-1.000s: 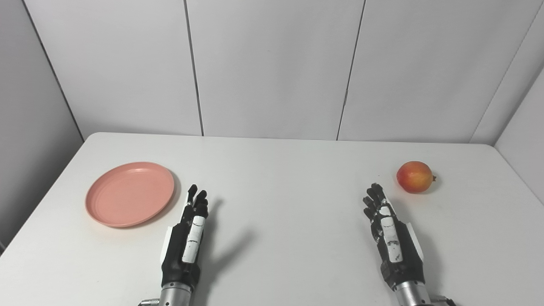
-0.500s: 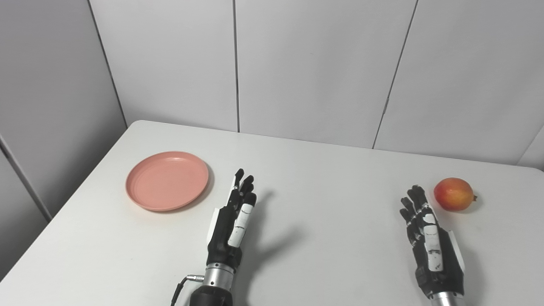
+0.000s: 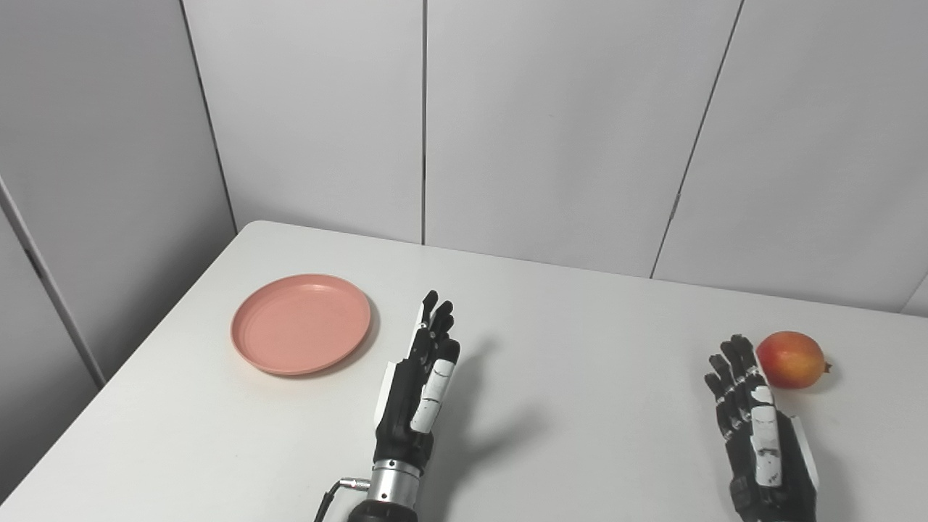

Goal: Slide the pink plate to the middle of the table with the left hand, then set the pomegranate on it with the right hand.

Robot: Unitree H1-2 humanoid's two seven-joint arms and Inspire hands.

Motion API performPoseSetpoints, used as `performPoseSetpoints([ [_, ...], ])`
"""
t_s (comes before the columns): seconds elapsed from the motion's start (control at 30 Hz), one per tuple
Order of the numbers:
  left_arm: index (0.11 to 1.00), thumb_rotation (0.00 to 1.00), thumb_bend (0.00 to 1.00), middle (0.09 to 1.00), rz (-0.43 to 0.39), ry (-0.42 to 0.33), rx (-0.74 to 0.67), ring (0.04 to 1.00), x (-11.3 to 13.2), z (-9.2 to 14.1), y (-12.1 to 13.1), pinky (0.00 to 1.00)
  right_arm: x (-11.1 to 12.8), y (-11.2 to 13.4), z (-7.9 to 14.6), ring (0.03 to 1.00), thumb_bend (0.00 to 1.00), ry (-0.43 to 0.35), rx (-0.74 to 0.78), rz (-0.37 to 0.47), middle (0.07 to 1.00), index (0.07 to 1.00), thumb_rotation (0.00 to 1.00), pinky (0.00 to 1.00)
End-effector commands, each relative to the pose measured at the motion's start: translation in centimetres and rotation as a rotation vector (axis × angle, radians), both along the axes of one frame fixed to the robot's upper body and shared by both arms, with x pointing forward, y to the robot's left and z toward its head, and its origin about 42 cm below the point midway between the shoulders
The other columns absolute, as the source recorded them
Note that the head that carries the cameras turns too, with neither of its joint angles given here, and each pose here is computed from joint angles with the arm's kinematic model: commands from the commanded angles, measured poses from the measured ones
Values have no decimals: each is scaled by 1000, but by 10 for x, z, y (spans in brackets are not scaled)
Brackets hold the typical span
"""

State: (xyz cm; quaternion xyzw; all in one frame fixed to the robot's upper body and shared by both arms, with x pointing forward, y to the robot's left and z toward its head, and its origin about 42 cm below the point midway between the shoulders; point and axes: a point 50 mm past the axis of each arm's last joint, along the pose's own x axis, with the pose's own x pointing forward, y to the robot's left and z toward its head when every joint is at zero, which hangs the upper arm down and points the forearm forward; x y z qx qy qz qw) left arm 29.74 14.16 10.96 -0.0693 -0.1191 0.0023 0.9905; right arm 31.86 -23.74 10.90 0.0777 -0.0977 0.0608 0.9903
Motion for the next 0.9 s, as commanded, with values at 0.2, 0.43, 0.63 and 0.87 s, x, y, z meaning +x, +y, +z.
performPoseSetpoints([
  [0.2, 1000, 849, 720, 968, 2, 113, -9, 976, -19, -37, 7, 1000, -19, 1, -32, 973, 784, 56, 6, -5, 982, 967, 894, 1000],
  [0.43, 1000, 845, 748, 967, 9, 121, -59, 985, -21, -28, 13, 1000, -27, 7, -34, 943, 781, 44, 32, -30, 948, 928, 873, 1000],
  [0.63, 1000, 829, 829, 971, -24, 79, -98, 994, -9, 7, 17, 1000, -28, 10, -36, 945, 794, 36, 38, -38, 949, 923, 882, 1000],
  [0.87, 978, 816, 917, 956, -65, 6, -79, 958, 17, 63, 27, 1000, -32, 13, -35, 944, 772, 34, 41, -40, 947, 913, 887, 1000],
])
